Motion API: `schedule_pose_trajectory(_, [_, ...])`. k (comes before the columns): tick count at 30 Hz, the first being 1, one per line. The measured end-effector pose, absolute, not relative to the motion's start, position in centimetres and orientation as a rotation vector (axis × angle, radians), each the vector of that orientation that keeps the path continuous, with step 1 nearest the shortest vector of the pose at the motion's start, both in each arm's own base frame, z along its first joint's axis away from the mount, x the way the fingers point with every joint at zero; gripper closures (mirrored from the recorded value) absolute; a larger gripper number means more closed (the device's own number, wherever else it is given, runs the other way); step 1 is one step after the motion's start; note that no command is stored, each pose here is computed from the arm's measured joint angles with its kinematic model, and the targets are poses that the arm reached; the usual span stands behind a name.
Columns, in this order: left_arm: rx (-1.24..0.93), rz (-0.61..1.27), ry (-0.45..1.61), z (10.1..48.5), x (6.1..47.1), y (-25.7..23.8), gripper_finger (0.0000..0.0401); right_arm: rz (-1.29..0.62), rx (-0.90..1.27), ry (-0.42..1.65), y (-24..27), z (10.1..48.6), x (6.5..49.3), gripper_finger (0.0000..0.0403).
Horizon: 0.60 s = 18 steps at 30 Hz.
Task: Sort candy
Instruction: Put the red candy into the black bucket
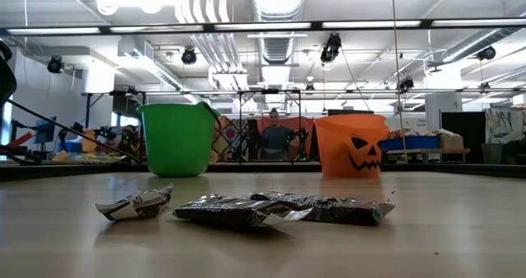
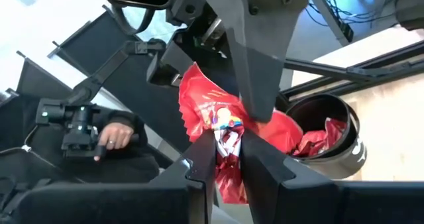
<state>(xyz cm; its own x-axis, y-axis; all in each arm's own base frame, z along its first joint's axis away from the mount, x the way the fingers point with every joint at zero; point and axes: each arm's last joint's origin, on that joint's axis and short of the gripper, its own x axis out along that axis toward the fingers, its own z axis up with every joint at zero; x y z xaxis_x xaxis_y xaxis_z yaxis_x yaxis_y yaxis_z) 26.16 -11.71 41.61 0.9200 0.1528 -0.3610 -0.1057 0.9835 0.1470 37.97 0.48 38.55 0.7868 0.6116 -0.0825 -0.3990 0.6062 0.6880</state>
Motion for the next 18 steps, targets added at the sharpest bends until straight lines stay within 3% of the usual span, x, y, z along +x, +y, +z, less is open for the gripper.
schedule_pose_trajectory(5, [0.143,0.103,0.37,41.65,26.45,-11.83,0.0312,0.601,0.699,0.322,0.52,38.59,37.97,0.0349])
schedule_pose_trajectory(11, [0.147,0.105,0.364,41.8,26.32,-11.73,0.0389,0.595,0.714,0.323,0.5,38.62,37.98,0.0345])
schedule_pose_trajectory(18, [0.151,0.102,0.404,41.73,25.85,-11.51,0.0396,0.554,0.726,0.337,0.34,38.37,38.03,0.0276])
